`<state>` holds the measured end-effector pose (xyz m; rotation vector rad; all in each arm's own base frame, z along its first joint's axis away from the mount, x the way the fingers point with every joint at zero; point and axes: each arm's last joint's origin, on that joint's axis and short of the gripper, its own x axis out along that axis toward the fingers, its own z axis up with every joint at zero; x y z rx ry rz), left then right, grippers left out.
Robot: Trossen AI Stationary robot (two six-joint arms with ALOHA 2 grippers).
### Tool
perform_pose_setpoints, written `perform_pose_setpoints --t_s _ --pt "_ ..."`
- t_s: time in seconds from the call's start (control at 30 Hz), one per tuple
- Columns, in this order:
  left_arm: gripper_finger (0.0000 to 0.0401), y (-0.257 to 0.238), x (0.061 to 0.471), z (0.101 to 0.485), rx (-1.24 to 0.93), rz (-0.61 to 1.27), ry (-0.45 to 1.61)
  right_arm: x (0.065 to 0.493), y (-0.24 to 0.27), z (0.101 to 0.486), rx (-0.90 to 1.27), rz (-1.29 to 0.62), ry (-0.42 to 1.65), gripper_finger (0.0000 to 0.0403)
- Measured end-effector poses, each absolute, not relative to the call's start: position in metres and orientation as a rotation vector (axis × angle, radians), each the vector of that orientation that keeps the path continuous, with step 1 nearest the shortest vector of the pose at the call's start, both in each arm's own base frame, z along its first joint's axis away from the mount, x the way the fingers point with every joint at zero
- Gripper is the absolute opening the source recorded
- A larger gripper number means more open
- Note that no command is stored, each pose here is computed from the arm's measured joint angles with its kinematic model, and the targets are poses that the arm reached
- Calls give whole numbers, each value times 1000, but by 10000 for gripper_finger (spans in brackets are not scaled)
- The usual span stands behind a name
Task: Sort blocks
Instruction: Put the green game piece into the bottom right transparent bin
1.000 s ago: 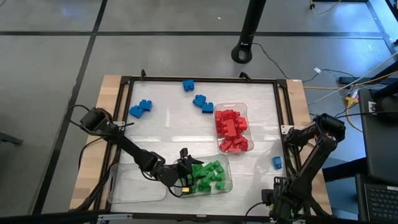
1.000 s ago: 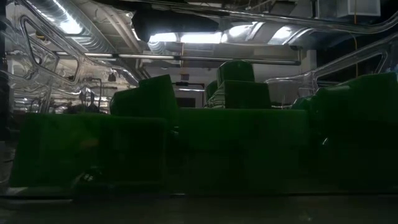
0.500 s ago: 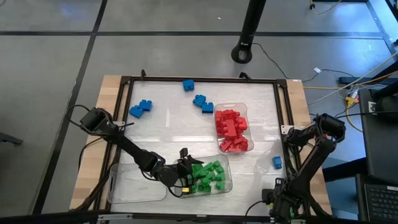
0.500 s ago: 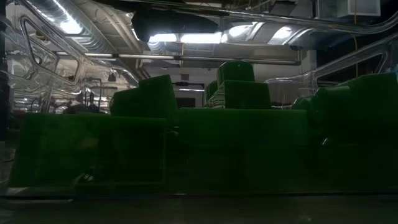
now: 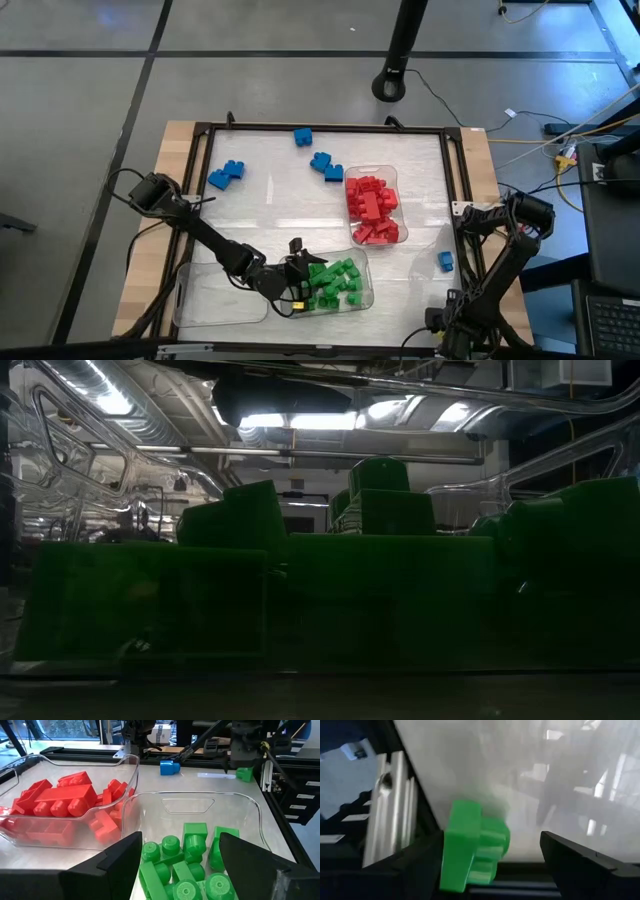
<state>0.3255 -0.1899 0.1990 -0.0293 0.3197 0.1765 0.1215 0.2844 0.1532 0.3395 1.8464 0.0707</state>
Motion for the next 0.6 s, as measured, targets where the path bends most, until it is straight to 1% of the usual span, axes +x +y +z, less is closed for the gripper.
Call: perform_pose_setpoints --t_s 0.2,0.33,0.47,0.6 --pt "255 -190 325 199 -31 177 319 123 283 144 274 26 1827 330" --pt "255 -190 325 199 -32 177 319 123 282 141 235 40 1837 326" --pt "255 -190 325 199 -32 177 318 122 282 141 229 43 1851 298" --pt "255 -190 325 199 -32 177 319 122 281 140 228 37 1860 255"
